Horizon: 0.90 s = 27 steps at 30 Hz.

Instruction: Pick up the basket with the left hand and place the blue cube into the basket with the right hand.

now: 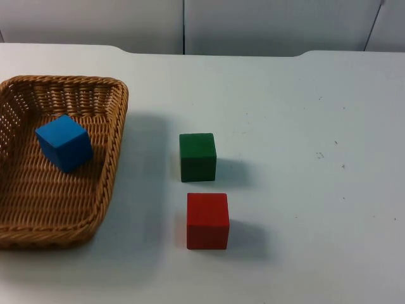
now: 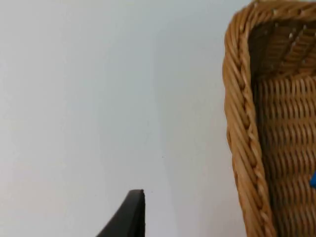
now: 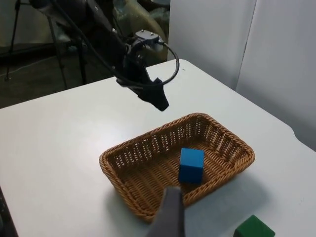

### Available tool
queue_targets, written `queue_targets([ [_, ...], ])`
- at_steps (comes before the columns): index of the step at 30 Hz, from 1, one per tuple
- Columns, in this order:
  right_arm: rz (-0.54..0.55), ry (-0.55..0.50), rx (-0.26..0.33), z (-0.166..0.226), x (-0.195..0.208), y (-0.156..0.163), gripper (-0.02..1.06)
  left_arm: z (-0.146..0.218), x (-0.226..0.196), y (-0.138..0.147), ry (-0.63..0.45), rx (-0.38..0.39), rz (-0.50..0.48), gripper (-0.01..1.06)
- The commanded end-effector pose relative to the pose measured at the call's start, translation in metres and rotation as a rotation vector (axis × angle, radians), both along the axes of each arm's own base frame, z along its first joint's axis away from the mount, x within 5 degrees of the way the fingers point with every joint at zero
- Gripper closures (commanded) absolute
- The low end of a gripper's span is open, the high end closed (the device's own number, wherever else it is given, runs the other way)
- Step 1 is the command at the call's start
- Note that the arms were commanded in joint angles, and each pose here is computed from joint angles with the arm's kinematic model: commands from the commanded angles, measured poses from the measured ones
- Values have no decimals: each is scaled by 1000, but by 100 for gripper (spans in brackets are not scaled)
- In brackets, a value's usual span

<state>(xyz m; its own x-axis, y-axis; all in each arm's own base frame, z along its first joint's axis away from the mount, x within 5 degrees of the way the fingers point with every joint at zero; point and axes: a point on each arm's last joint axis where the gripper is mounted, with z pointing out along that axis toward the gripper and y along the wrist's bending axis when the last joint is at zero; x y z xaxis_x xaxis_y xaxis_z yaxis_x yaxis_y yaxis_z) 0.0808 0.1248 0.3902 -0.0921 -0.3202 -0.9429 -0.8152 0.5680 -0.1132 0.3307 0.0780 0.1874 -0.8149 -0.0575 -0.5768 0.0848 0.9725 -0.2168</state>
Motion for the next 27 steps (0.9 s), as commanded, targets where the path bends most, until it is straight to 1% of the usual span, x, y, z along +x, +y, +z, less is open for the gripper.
queue_targets([
  [1, -6, -12, -1, 0, 0, -2, 31, 41, -13, -2, -69, 14, 51, 0],
  [2, -6, -12, -1, 0, 0, -2, 31, 41, -13, -2, -69, 14, 51, 0],
  [3, -8, -21, -5, 0, 1, -2, 31, 54, -19, -4, -91, 4, 59, 0],
  [4, -10, -37, -11, 0, 1, -2, 31, 78, -30, -10, -143, -6, 59, 0],
  [5, -12, -49, -12, 1, 2, -2, 31, 94, -38, -15, -179, -8, 50, 0],
  [6, -12, -49, -12, 1, 2, -2, 31, 94, -38, -15, -179, -8, 50, 0],
  [7, -13, -56, -10, 1, 2, -2, 31, 107, -47, -19, -207, -14, 43, 0],
  [10, -10, -83, -4, 3, 2, -2, 31, 151, -81, -35, -333, 7, -1, 0],
  [11, -10, -83, -4, 3, 2, -2, 31, 151, -81, -35, -333, 7, -1, 0],
  [15, -14, -121, -23, 2, 4, -2, 31, 194, -131, -58, -478, 31, -59, 0],
  [16, -14, -121, -23, 2, 4, -2, 31, 194, -131, -58, -478, 31, -59, 0],
  [18, -10, -134, -38, -4, 5, -1, 31, 209, -153, -71, -557, 31, -81, 0],
  [19, -6, -127, -58, -12, 5, 0, 31, 218, -169, -84, -599, 19, -136, 0],
  [20, -4, -121, -70, -17, 5, 1, 31, 220, -176, -91, -608, 12, -171, 0],
  [21, -4, -121, -70, -17, 5, 1, 31, 220, -176, -91, -608, 12, -171, 0],
  [24, 7, -98, -107, -36, 6, 3, 31, 218, -198, -114, -621, -31, -315, 0],
  [26, 15, -77, -121, -48, 5, 4, 31, 211, -215, -124, -634, -9, -401, 0],
  [27, 15, -77, -121, -48, 5, 4, 31, 211, -215, -124, -634, -9, -401, 0],
])
